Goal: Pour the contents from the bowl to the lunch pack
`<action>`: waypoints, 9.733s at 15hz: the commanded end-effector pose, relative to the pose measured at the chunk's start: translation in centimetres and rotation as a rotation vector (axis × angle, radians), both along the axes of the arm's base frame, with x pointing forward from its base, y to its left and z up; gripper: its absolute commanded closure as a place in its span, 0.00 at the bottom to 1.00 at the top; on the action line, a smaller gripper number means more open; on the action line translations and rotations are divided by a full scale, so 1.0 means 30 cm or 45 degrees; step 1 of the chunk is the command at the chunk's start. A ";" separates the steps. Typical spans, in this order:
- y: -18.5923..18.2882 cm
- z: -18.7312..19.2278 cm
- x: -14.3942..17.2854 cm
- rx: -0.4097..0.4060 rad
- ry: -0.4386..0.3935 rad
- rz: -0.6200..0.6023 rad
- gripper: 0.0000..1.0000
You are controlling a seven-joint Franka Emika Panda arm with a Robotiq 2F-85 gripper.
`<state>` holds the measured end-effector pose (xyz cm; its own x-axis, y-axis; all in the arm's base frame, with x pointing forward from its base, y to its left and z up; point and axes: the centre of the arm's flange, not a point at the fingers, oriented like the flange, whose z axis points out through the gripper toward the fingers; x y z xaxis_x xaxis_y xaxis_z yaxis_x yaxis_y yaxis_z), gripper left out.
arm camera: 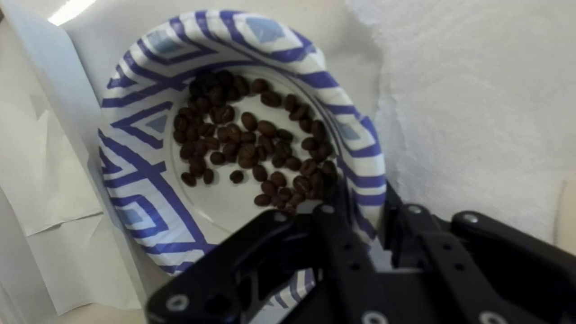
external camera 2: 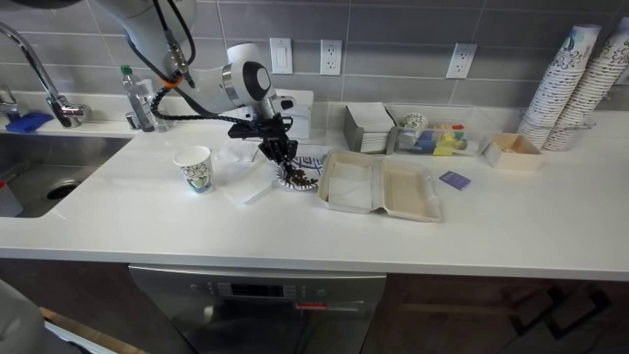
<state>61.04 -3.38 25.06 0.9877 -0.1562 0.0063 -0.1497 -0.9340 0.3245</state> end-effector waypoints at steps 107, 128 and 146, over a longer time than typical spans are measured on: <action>-1.017 0.348 -0.139 1.602 -0.604 0.264 0.98; -1.184 0.276 -0.192 1.978 -0.709 0.347 0.98; -0.704 0.408 -0.082 1.378 -0.427 0.416 0.98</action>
